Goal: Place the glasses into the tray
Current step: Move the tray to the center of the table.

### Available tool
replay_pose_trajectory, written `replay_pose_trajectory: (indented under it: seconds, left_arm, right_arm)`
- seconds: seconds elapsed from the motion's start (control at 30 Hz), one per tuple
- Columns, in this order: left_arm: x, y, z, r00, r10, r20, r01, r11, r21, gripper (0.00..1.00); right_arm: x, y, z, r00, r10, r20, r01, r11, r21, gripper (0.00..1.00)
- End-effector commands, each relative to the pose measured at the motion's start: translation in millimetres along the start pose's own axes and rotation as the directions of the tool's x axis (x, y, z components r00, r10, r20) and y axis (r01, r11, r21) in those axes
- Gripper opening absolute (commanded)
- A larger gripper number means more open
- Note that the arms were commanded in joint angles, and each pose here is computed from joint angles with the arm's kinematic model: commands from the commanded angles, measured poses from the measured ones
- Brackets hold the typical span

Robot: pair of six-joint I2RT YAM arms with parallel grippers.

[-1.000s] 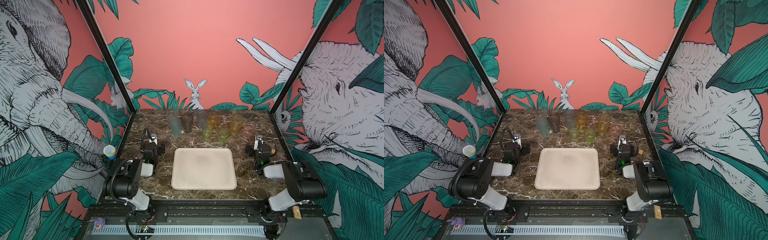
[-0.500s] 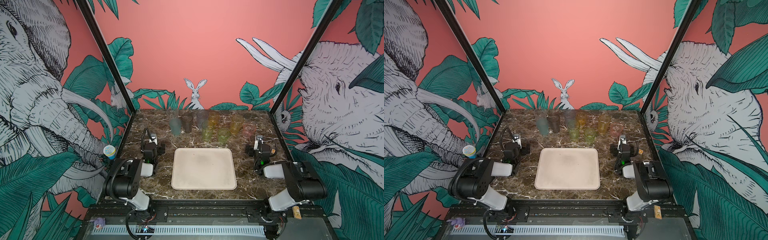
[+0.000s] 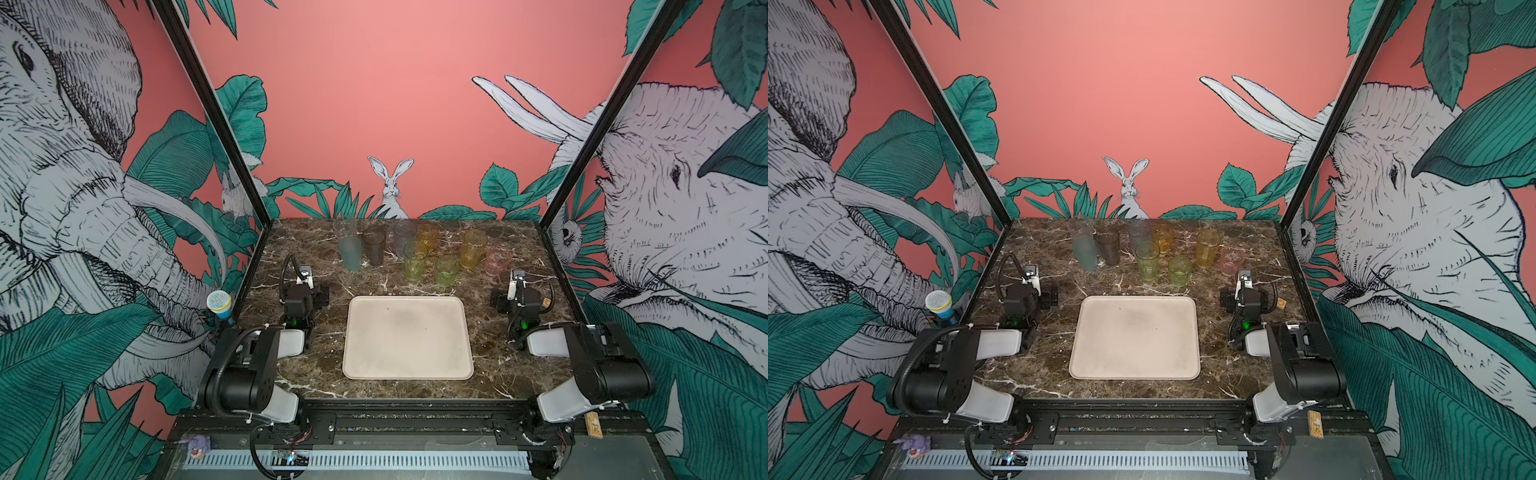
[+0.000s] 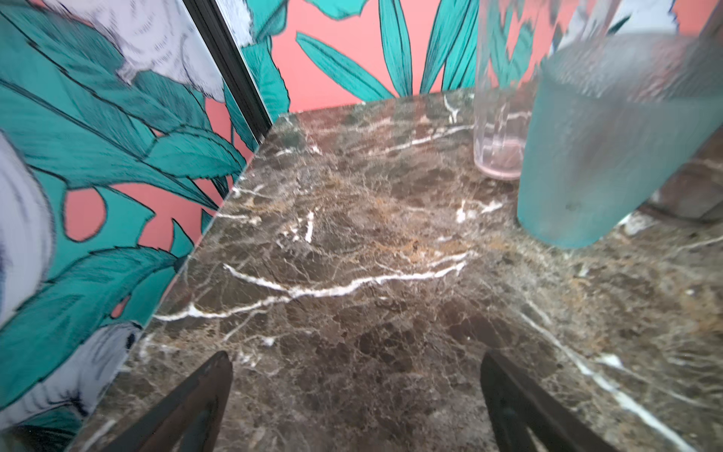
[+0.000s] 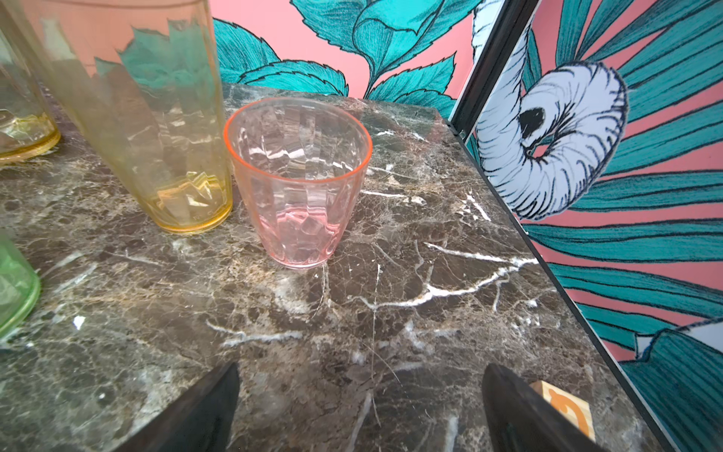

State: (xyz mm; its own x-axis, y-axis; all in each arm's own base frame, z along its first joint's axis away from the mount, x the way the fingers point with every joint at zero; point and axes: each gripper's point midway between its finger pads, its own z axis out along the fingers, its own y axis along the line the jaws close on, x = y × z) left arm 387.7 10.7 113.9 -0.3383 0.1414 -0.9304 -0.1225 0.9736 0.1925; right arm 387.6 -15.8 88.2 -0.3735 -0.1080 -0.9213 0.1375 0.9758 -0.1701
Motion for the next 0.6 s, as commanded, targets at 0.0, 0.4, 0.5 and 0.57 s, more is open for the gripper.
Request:
replay_pose_trajectory:
  seconds: [0.0, 0.4, 0.5, 0.57]
  left_arm:
    - [-20, 7, -13, 1.000, -0.019, 0.018, 0.019, 1.000, -0.005, 1.00]
    - [-106, 8, -89, 0.984, -0.117, 0.131, 0.106, 0.990, 0.093, 0.99]
    - [-122, 3, -111, 0.983, -0.127, 0.135, 0.109, 0.985, 0.134, 1.00]
    - [-129, 2, -123, 0.981, -0.156, 0.115, 0.137, 0.978, 0.156, 0.99]
  right_arm:
    - [-23, -4, -11, 0.997, 0.013, 0.074, -0.013, 1.000, 0.000, 0.99]
    - [-82, -7, -56, 0.960, 0.268, -0.083, -0.274, 0.959, -0.071, 0.99]
    - [-104, 13, -70, 0.926, 0.349, -0.142, -0.372, 0.907, -0.198, 0.99]
    - [-119, 31, -83, 0.910, 0.374, -0.179, -0.413, 0.857, -0.309, 0.99]
